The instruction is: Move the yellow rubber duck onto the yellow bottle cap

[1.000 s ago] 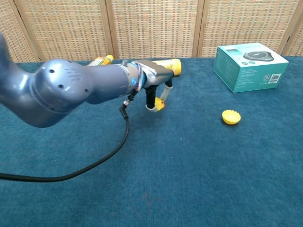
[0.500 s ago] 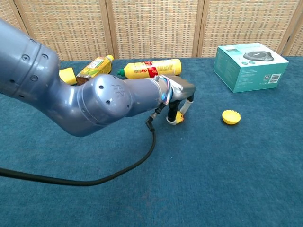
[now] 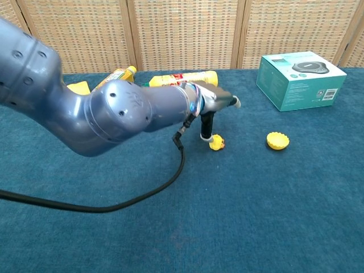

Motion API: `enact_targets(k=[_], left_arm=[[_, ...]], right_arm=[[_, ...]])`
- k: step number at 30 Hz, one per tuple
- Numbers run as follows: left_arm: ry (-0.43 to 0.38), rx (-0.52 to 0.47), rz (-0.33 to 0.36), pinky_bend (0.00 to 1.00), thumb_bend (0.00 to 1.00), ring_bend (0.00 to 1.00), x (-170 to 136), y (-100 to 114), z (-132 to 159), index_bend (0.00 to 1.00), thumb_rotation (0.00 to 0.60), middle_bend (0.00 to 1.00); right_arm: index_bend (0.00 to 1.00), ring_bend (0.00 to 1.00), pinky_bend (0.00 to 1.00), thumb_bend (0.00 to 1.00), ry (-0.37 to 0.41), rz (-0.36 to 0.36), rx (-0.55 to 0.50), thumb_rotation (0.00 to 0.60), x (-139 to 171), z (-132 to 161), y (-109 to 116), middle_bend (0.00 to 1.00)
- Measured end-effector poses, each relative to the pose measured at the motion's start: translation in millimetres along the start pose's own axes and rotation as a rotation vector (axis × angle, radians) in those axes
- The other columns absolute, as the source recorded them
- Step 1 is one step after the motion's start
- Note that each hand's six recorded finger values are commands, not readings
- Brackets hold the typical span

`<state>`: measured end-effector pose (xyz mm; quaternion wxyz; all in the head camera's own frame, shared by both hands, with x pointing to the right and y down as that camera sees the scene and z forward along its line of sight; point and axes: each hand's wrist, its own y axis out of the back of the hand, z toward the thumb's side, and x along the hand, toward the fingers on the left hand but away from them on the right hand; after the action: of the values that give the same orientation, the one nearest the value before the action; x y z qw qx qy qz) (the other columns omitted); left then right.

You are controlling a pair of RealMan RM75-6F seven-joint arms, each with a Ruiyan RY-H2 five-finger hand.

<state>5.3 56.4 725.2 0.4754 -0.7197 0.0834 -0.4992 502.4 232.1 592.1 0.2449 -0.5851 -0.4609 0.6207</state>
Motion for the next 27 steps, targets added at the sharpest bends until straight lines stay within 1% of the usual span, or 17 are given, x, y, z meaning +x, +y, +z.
enact_targets(k=[4, 7, 10, 11, 13, 14, 16, 17, 21, 22, 23, 24, 27], left_arm=[[0.01, -0.068, 0.042, 0.0, 0.26, 0.0, -10.5, 14.8, -15.2, 0.0, 0.6, 0.0], [0.026, -0.094, 0.099, 0.0, 0.24, 0.0, -26.2, 27.2, -35.3, 0.0, 0.6, 0.0], [0.062, -0.114, 0.179, 0.0, 0.21, 0.0, -50.1, 38.1, -64.2, 0.0, 0.6, 0.0], [0.084, -0.133, 0.21, 0.0, 0.2, 0.0, -61.9, 40.4, -77.9, 0.0, 0.6, 0.0], [0.117, -0.174, 0.253, 0.0, 0.2, 0.0, -82.1, 41.0, -99.2, 0.0, 0.6, 0.0], [0.137, -0.2, 0.279, 0.0, 0.2, 0.0, -97.1, 40.1, -113.2, 0.0, 0.6, 0.0], [0.168, -0.23, 0.312, 0.0, 0.19, 0.0, -121.4, 36.3, -134.3, 0.0, 0.6, 0.0], [0.189, -0.241, 0.33, 0.0, 0.19, 0.0, -138.6, 32.5, -147.8, 0.0, 0.6, 0.0], [0.273, -0.227, 0.372, 0.0, 0.2, 0.0, -195.5, 15.6, -188.0, 0.0, 0.6, 0.0], [0.292, -0.22, 0.371, 0.0, 0.2, 0.0, -208.8, 9.4, -195.0, 0.0, 0.6, 0.0], [0.323, -0.208, 0.36, 0.0, 0.2, 0.0, -231.3, -2.7, -204.7, 0.0, 0.6, 0.0], [0.335, -0.205, 0.353, 0.0, 0.2, 0.0, -240.2, -8.1, -208.1, 0.0, 0.6, 0.0], [0.396, -0.209, 0.298, 0.0, 0.2, 0.0, -280.4, -37.1, -220.6, 0.0, 0.6, 0.0]], right_arm=[[0.04, 0.0, 0.0, 0.0, 0.004, 0.003, 0.003, 0.6, 0.8, 1.7, -1.2, 0.0], [0.04, 0.0, 0.0, 0.0, 0.011, 0.005, 0.007, 0.6, 1.6, 4.5, -2.5, 0.0], [0.04, 0.0, 0.0, 0.0, 0.022, 0.004, 0.014, 0.6, 2.7, 8.3, -3.5, 0.0], [0.04, 0.0, 0.0, 0.0, 0.027, 0.006, 0.018, 0.6, 3.3, 10.1, -4.2, 0.0], [0.04, 0.0, 0.0, 0.0, 0.036, 0.007, 0.024, 0.6, 4.1, 13.2, -5.2, 0.0], [0.04, 0.0, 0.0, 0.0, 0.044, 0.008, 0.028, 0.6, 4.7, 15.9, -5.9, 0.0], [0.04, 0.0, 0.0, 0.0, 0.056, 0.008, 0.032, 0.6, 5.5, 19.9, -6.8, 0.0], [0.04, 0.0, 0.0, 0.0, 0.065, 0.009, 0.035, 0.6, 6.1, 22.7, -7.5, 0.0], [0.04, 0.0, 0.0, 0.0, 0.093, 0.01, 0.05, 0.6, 8.4, 32.3, -10.4, 0.0], [0.04, 0.0, 0.0, 0.0, 0.099, 0.011, 0.054, 0.6, 9.0, 34.6, -11.0, 0.0], [0.04, 0.0, 0.0, 0.0, 0.108, 0.01, 0.059, 0.6, 9.8, 37.8, -11.8, 0.0], [0.04, 0.0, 0.0, 0.0, 0.114, 0.01, 0.062, 0.6, 10.5, 40.6, -12.3, 0.0], [0.04, 0.0, 0.0, 0.0, 0.135, 0.007, 0.068, 0.6, 12.8, 48.8, -13.7, 0.0]])
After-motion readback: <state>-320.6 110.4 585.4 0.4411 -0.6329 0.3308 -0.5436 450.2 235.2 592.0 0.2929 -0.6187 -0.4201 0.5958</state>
